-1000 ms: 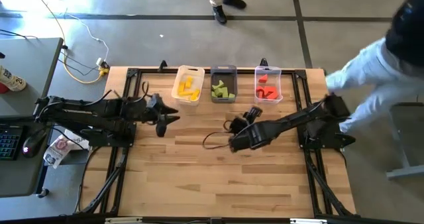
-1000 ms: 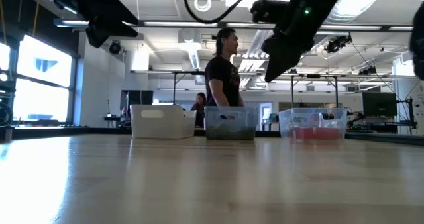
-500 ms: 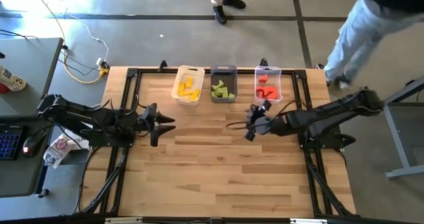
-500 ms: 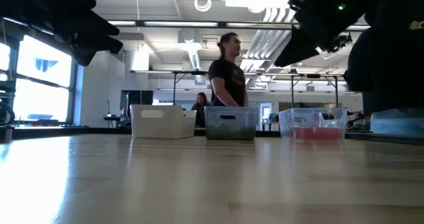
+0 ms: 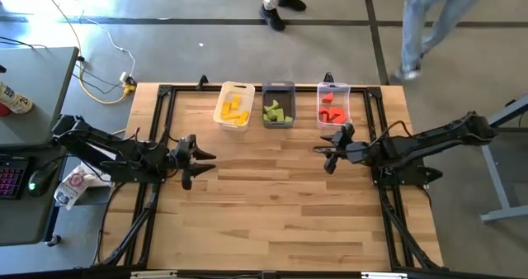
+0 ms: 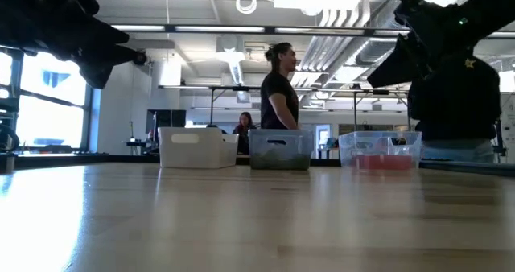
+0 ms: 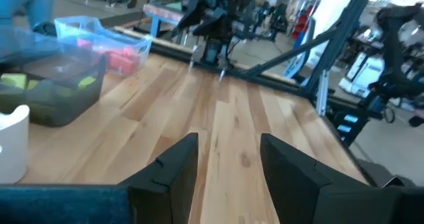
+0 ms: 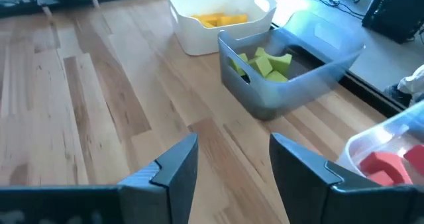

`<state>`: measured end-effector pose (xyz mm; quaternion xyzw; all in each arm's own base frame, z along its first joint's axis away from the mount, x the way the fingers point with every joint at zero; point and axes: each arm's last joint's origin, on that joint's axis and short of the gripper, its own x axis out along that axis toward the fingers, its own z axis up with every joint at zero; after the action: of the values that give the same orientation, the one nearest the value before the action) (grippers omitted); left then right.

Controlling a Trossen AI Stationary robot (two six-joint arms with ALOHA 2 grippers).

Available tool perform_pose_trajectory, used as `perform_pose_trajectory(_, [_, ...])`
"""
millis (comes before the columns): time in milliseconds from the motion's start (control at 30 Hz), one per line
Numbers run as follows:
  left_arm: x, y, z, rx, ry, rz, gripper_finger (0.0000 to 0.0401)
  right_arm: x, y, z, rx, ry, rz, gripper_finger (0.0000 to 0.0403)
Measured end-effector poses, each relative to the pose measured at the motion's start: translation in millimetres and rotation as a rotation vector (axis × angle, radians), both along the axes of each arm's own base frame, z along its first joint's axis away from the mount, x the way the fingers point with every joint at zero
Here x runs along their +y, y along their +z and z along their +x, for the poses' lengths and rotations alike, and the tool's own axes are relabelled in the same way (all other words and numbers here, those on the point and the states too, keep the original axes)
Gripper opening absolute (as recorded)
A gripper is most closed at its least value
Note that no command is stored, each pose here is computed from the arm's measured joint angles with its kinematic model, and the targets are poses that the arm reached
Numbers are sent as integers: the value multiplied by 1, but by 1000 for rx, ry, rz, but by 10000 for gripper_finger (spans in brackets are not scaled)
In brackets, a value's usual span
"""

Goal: Sort & place blocks by color
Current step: Return to Home Position

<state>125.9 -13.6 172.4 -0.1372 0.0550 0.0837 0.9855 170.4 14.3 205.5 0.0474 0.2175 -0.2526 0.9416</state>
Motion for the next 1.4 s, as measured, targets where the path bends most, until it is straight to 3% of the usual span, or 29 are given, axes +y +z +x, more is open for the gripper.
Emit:
perform_pose_trajectory(267, [-2, -5, -8, -104, -11, 31, 152, -3, -13, -21, -51, 18, 61, 174])
perform_pose_trajectory(600, [-2, 9, -18, -232, -30, 163, 152, -7, -37, -46, -133, 2, 131, 174])
perform_pose_trajectory(900, [1, 18, -29, -328, -13, 265, 152, -8, -34, -60, -232, 92, 105, 174])
perform_pose_trajectory(1067, [2, 15, -33, -303, -14, 272, 152, -9, -31, -68, -243, 164, 64, 174])
perform_pose_trajectory(1300, [2, 0, -31, -157, -29, 220, 152, -11, -36, -84, -220, 162, 90, 174])
perform_pose_trajectory(1400, [1, 1, -31, -156, -67, 222, 152, -12, -34, -88, -253, 186, 72, 174])
